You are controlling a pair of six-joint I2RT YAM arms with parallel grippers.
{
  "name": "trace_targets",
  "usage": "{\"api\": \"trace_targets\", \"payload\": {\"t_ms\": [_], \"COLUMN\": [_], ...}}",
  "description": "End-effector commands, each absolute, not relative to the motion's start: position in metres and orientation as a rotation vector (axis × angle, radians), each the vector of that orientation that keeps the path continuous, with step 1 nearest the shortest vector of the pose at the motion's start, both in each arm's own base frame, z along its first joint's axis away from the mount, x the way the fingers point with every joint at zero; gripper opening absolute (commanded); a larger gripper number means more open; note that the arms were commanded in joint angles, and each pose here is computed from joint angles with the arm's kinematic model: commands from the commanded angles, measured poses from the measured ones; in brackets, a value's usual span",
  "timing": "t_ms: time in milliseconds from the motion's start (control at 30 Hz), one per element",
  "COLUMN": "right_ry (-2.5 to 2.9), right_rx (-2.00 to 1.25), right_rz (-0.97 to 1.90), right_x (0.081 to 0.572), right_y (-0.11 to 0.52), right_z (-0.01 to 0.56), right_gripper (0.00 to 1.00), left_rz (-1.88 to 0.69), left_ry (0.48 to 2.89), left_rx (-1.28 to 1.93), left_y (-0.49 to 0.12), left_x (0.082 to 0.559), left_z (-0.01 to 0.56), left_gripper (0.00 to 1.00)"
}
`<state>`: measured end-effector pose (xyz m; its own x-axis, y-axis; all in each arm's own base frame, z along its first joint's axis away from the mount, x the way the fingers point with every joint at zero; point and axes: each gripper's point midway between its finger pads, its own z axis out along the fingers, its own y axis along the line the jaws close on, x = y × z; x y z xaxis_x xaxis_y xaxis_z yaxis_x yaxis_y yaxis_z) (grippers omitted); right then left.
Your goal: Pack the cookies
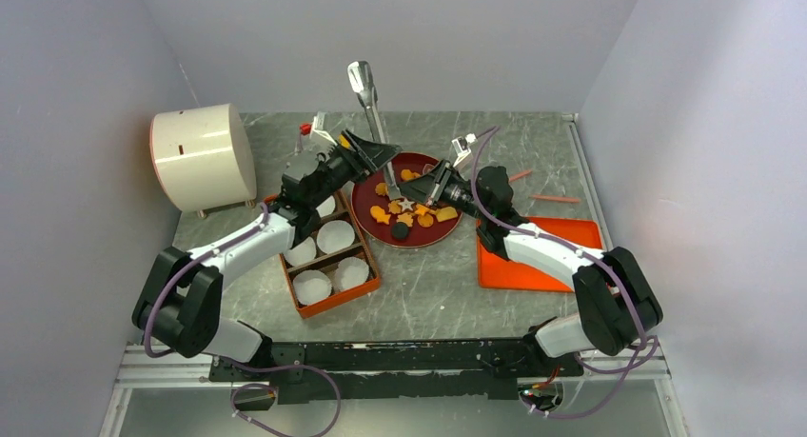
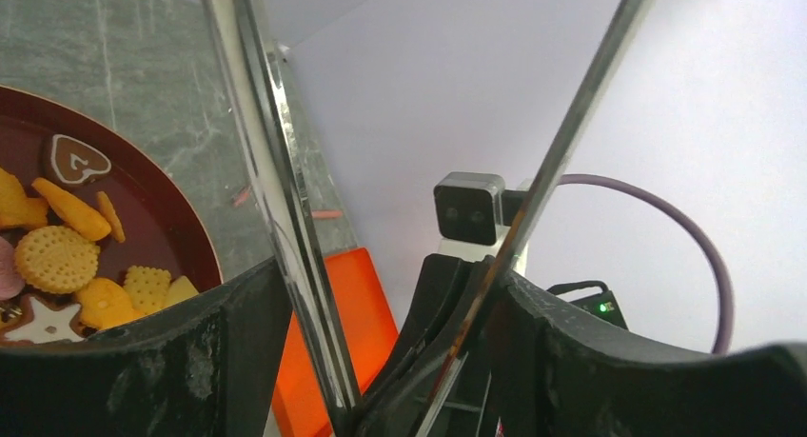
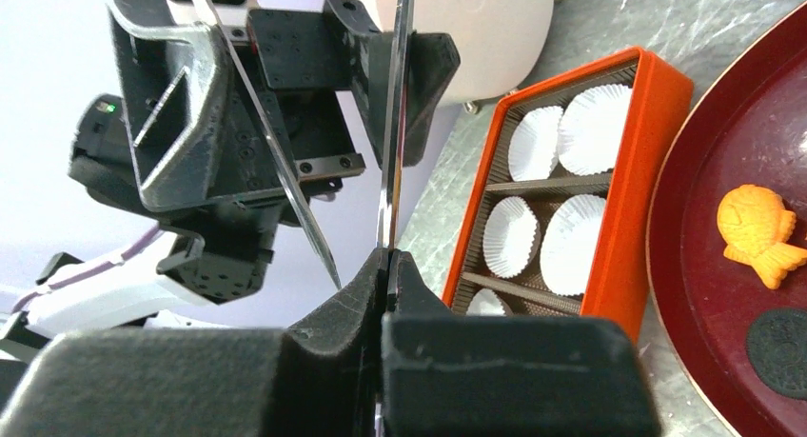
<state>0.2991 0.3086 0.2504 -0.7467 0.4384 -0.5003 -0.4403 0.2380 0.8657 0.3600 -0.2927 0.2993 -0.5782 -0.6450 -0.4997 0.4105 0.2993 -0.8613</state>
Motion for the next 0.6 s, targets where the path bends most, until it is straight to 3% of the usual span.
{"api": "trace_targets", "payload": {"t_ms": [0, 567], "right_ry": [1.692, 1.714], "right_rx": [0.009, 0.034], "right_rz": [1.646, 1.633], "right_x": [0.302, 0.301], "right_y": [0.308, 0.305], "right_z": [0.277, 0.275], "right_gripper": [0.00, 0.00], "left_rz": [-1.525, -1.521], "left_ry": [1.513, 1.429], "left_rx": [-0.279, -0.292], "left_y": [-0.283, -0.285], "left_x": [0.354, 0.373], "left_z": [0.327, 0.339], "left_gripper": [0.75, 0.79]}}
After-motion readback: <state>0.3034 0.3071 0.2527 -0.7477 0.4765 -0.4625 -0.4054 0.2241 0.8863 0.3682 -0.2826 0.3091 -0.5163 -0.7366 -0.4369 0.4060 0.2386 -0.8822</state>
